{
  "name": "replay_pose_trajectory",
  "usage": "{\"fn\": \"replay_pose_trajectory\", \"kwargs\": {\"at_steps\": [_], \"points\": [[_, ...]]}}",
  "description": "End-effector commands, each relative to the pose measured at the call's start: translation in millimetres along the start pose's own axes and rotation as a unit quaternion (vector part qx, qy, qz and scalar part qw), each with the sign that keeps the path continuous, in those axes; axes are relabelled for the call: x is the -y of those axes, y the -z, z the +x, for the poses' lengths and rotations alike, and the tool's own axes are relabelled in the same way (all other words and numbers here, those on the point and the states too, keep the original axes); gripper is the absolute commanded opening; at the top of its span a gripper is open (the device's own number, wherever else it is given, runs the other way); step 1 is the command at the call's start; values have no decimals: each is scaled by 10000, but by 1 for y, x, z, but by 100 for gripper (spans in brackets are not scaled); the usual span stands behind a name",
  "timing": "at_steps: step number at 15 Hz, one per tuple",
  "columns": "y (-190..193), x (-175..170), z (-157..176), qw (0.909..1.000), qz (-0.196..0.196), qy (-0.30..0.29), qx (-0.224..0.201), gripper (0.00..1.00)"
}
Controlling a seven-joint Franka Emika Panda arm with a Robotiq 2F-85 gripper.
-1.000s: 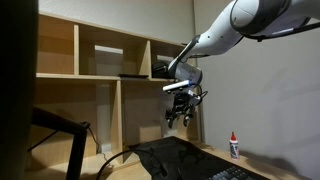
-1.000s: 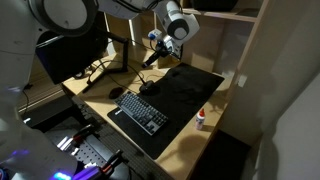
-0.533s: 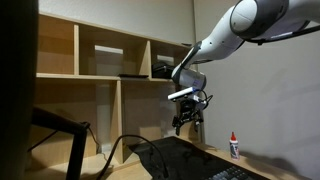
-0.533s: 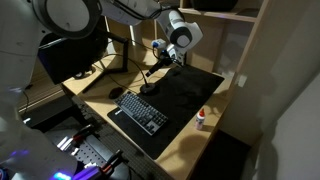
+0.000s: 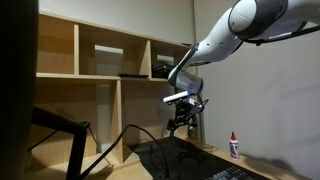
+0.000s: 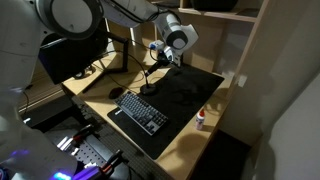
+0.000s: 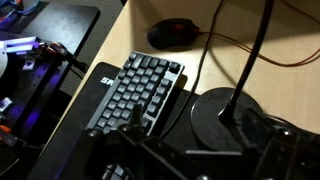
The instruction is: Move the black thing off the black mat
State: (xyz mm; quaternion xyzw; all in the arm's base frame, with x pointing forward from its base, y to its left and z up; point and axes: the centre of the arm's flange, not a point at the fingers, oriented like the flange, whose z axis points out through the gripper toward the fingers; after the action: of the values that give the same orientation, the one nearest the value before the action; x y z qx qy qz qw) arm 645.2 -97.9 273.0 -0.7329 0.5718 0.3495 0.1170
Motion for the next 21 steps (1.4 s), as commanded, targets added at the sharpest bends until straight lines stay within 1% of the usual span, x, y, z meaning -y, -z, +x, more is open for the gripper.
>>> {"fn": "replay_pose_trajectory", "kwargs": {"at_steps": [1,4,7,8,9,12,13,15,16,18,20,21], "points": [[4,2,-9,9993,372,-79,-2,100],[-1,13,-17,9987,492,-46,95,100],[-11,20,-33,9990,410,50,168,100],[-11,20,-36,9991,407,45,132,100],[-7,21,-26,9993,333,64,167,100],[-11,25,-33,9994,307,85,145,100],[-19,34,-29,9999,82,-67,-4,100],[-52,48,-27,9998,-59,-75,-163,100],[-65,52,-28,9998,-124,-37,-149,100],[-92,66,-25,9997,-152,27,-169,100],[-108,78,-20,9998,-75,78,-176,100],[-114,81,-15,9998,-88,-12,-202,100]]}}
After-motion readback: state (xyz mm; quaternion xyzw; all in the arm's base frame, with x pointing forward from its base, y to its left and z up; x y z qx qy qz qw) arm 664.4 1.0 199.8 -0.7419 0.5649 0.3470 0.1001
